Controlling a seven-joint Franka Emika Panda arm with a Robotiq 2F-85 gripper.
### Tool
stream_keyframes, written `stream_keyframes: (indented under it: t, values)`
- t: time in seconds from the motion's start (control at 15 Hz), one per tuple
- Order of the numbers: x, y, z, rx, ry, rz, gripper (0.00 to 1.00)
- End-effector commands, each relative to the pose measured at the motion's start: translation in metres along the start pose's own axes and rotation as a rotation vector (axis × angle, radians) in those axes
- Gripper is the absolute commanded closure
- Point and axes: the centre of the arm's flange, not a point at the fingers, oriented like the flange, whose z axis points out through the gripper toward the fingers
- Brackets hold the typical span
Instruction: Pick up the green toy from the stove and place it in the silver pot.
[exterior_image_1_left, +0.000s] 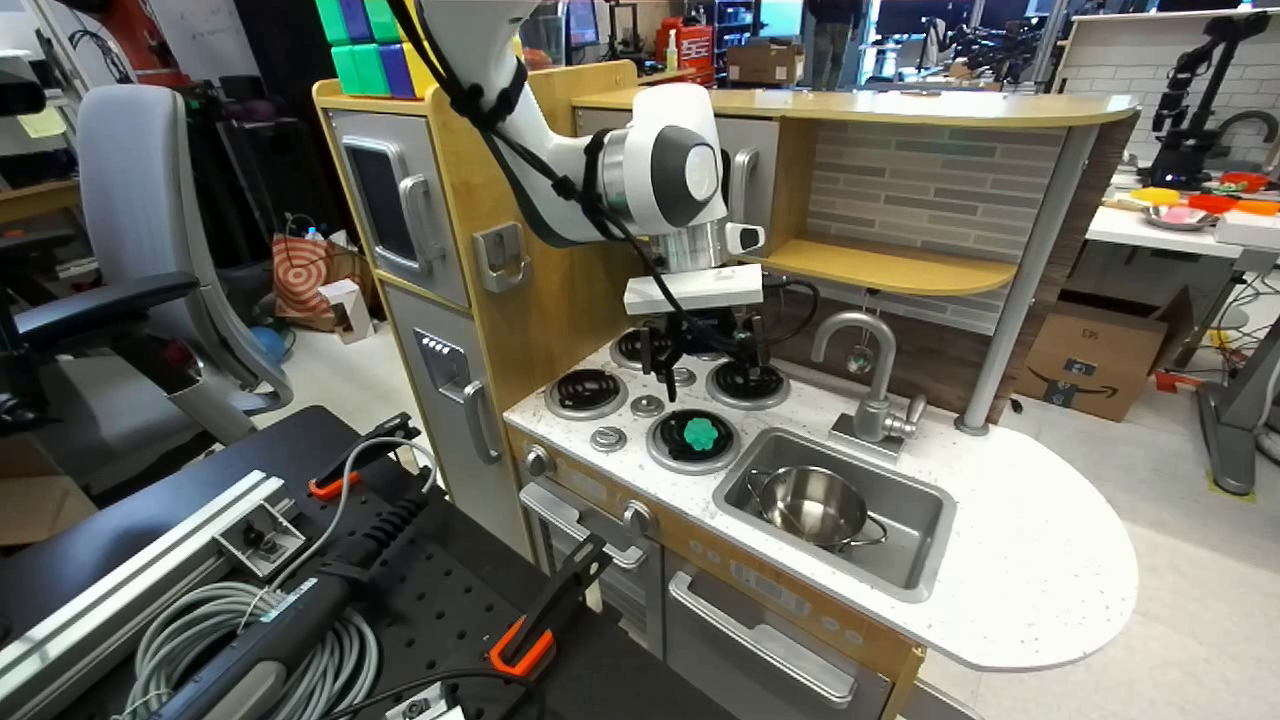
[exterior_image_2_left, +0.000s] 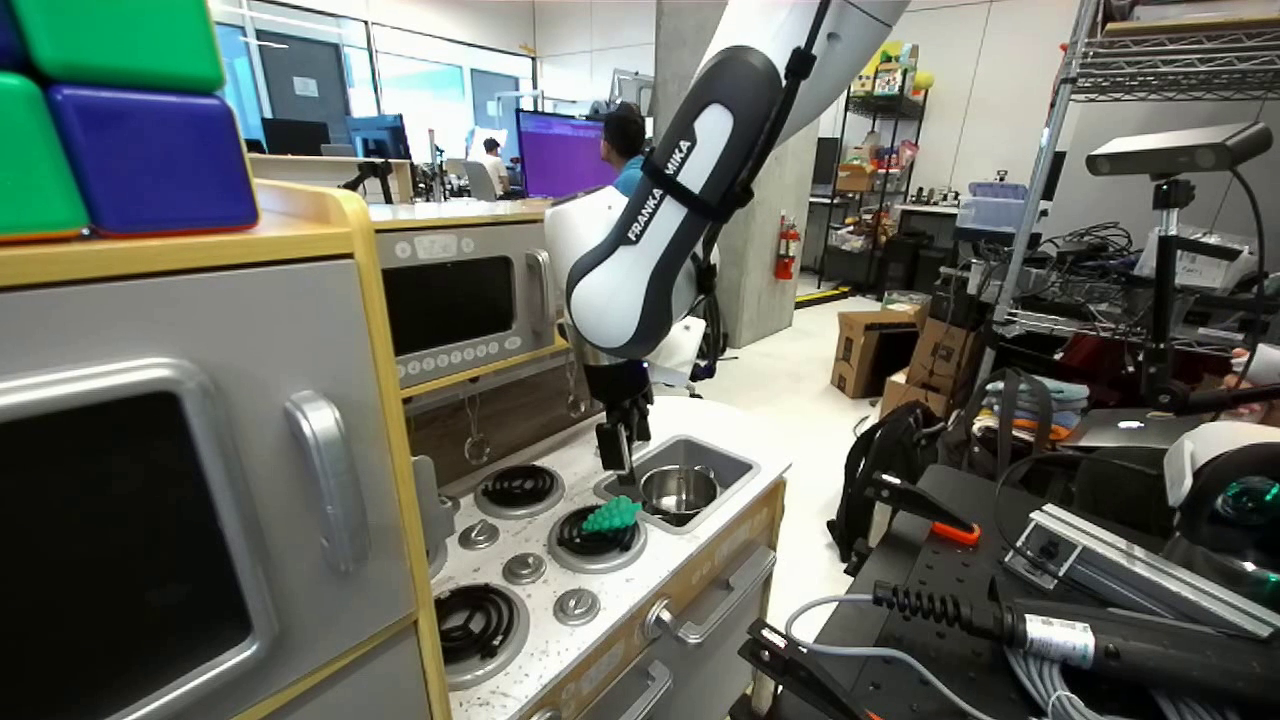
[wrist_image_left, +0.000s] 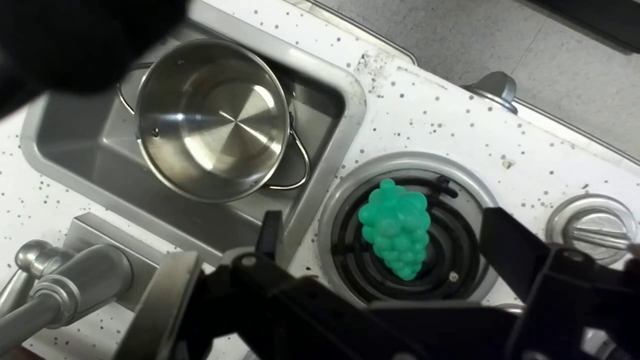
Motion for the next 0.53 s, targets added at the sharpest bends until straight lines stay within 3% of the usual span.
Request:
stream_keyframes:
  t: [0.0, 0.27, 0.47]
  values:
    - [0.008, -0.009, 0.023, 0.059, 0.020, 0.013, 0.00]
    - [0.015, -0.017, 0.046, 0.086, -0.011, 0.056, 0.00]
    - [0.014, -0.021, 0.054, 0.082, 0.012, 0.085, 0.00]
